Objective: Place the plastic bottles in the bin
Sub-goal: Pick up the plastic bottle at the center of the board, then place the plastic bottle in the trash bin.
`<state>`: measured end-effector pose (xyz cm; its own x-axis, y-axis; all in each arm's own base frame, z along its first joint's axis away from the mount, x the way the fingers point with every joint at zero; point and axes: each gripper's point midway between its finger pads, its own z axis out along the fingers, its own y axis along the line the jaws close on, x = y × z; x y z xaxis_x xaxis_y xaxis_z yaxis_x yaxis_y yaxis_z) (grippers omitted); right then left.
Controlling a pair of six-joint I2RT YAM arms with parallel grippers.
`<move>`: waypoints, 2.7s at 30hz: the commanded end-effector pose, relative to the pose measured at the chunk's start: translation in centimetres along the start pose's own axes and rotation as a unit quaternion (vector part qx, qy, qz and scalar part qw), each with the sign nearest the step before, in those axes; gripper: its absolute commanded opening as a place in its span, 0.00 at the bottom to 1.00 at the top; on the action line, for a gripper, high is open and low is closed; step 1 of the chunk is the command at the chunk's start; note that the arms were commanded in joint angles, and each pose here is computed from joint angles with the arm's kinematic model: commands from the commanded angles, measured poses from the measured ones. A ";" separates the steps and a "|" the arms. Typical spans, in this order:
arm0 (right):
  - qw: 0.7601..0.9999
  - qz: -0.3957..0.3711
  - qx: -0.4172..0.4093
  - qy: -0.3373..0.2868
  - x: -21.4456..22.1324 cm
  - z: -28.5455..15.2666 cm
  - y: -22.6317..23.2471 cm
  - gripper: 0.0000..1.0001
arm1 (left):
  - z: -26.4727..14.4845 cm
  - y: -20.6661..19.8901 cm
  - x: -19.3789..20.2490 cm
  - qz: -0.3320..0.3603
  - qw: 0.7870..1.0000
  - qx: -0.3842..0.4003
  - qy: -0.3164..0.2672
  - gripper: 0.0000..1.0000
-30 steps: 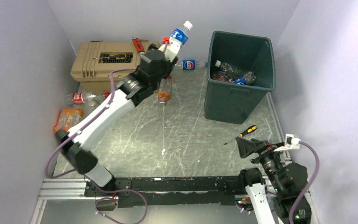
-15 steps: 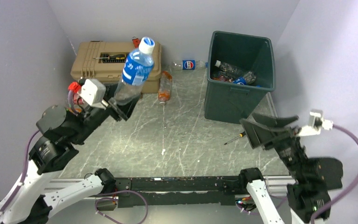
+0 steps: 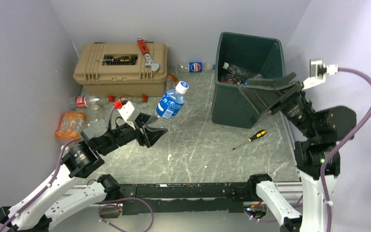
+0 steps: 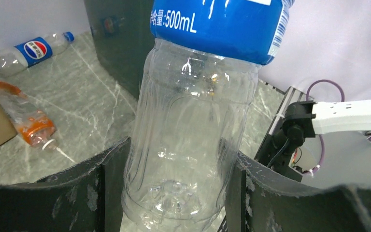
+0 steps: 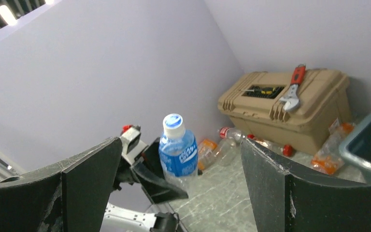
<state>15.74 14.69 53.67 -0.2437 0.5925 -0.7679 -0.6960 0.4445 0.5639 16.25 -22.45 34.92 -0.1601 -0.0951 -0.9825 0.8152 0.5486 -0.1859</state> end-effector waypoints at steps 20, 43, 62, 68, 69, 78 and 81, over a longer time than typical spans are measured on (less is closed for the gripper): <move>0.990 -0.081 -0.071 0.093 10.4 11.3 3.5 0.95 | -0.4 -0.8 -1.7 -0.023 0.997 0.021 -0.073 0.38; 0.990 -0.067 -0.093 0.084 10.5 13.2 5.4 0.00 | -2.1 0.0 -1.4 -0.046 0.997 -0.014 -0.066 0.98; 0.803 -0.329 0.440 -0.231 -12.3 3.7 -8.9 0.00 | -7.0 7.9 1.6 -0.084 0.961 -0.247 -0.088 0.99; 0.816 -0.278 0.490 -0.130 -9.6 5.7 -19.6 0.00 | -6.3 8.3 3.9 -0.094 0.959 -0.266 -0.023 0.99; 0.817 -0.271 0.496 -0.114 -9.1 5.9 -21.2 0.00 | -6.2 8.4 4.3 -0.098 0.958 -0.269 -0.015 0.99; 0.819 -0.194 0.539 0.009 -2.7 6.4 -33.2 0.00 | -5.6 9.3 6.2 -0.110 0.946 -0.302 0.035 1.00; 0.826 -0.180 0.534 0.023 -1.6 6.5 -33.8 0.30 | -5.4 9.1 6.3 -0.111 0.948 -0.296 0.036 0.99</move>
<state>44.15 1.40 38.07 -0.1781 0.2000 -0.9635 0.3288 0.9350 0.1333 19.56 -13.71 25.29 -0.3692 -0.1697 -0.9137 0.3156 0.9019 -0.2950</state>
